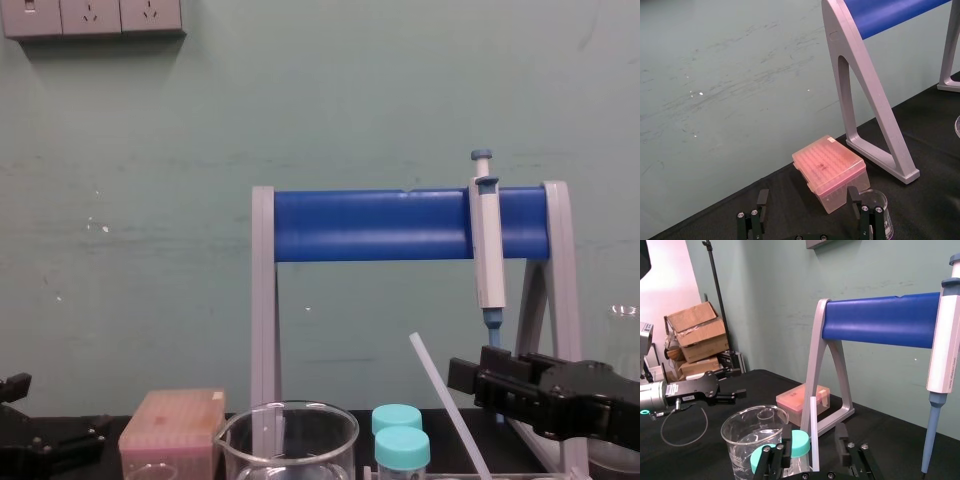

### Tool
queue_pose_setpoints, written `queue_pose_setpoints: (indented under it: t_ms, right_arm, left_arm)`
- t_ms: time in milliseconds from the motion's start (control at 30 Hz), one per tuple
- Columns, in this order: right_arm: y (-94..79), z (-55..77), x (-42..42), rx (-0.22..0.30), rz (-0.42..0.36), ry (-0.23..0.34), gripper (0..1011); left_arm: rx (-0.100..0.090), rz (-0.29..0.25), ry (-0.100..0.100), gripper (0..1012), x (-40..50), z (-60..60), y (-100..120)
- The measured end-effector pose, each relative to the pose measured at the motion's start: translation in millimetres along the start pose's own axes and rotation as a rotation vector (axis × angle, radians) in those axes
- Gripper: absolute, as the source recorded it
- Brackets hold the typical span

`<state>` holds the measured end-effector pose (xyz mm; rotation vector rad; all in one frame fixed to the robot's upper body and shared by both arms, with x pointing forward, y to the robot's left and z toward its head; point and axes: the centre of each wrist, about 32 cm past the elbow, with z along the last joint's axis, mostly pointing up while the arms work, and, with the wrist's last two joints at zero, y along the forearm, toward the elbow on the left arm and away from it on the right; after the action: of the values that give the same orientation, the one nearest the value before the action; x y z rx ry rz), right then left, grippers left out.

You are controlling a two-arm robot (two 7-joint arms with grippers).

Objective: Pick up the stirring rod with one hand, then place it down.

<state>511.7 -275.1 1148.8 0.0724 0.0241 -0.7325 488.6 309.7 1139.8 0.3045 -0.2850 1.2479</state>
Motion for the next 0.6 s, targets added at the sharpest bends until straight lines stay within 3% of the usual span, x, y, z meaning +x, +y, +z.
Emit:
queue_pose_setpoints:
  t_ms: [33,467,600]
  right_arm:
    - [0.0,0.0,0.0,0.000,0.000,0.000,600]
    - [0.0,1.8,0.0,0.000,0.001,-0.003,948]
    - [-5.4,15.4,-3.4,0.007,-0.103,-0.056,1003]
  left_arm:
    - [0.000,0.000,0.000,1000,0.0,0.0,0]
    - [0.000,0.000,0.000,1000,0.0,0.0,0]
    - [0.000,0.000,0.000,1000,0.0,0.0,0]
